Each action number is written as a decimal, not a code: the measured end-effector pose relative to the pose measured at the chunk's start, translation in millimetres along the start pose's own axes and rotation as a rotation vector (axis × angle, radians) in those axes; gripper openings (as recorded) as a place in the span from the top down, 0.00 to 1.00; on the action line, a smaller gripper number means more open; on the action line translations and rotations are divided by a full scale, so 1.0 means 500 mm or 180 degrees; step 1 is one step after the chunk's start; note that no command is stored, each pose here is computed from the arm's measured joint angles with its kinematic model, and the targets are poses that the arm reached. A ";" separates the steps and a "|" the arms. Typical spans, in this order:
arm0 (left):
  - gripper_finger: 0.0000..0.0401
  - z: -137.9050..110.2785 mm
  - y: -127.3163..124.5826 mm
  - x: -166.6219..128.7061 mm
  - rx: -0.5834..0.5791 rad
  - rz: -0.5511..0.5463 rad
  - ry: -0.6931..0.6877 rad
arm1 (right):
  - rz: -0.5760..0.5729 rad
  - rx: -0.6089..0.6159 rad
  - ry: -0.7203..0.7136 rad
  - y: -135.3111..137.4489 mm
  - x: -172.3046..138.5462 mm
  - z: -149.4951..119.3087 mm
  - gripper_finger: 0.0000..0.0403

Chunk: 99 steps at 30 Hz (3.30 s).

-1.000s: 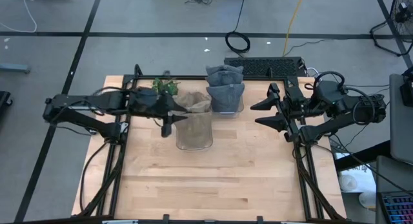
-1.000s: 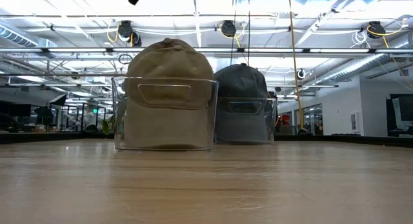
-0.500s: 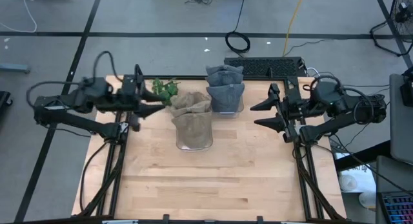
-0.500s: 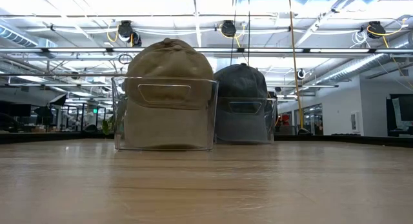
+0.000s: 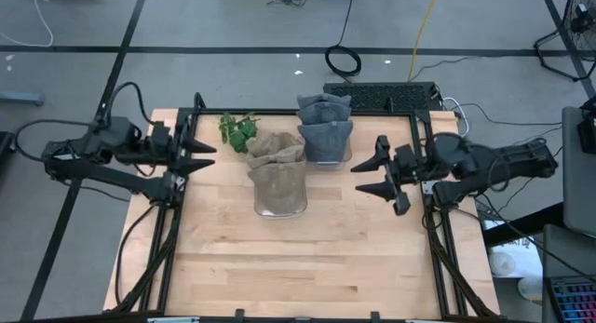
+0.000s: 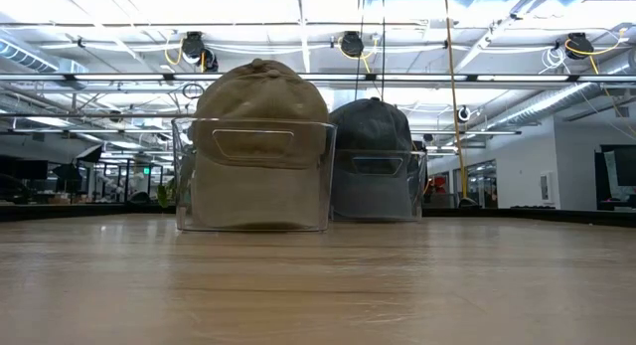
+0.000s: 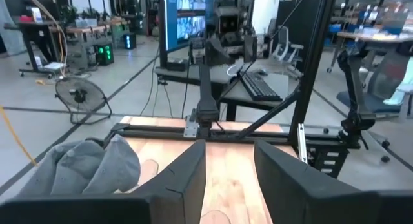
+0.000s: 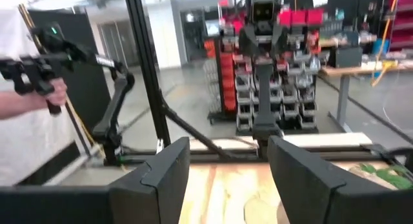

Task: Pick & Place hat
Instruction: Return to Home Position

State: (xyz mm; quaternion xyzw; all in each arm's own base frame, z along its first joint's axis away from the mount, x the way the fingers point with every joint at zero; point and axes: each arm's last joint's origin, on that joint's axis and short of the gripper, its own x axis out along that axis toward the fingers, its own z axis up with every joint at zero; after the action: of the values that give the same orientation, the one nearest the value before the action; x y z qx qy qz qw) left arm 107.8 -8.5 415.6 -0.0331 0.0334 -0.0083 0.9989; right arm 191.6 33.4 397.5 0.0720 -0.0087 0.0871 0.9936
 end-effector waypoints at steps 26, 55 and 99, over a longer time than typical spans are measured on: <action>0.63 -0.335 0.021 0.017 -0.0330 -0.0064 -0.0624 | -0.0103 0.0396 -0.0806 -0.052 -0.060 -0.328 0.51; 0.65 -0.445 0.027 0.028 -0.0405 -0.0133 -0.0646 | -0.0064 0.0387 -0.0961 -0.062 -0.111 -0.401 0.51; 0.65 -0.427 0.035 -0.006 -0.0273 -0.0050 -0.1078 | -0.1334 0.0277 -0.0669 -0.085 -0.215 -0.413 0.51</action>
State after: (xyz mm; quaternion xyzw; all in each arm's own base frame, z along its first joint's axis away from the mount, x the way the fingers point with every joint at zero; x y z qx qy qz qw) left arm 90.9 -5.1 202.0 -0.0769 -0.1353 -0.0089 0.9878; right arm 94.2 3.6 184.0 0.1237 -0.0931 -0.1288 0.9795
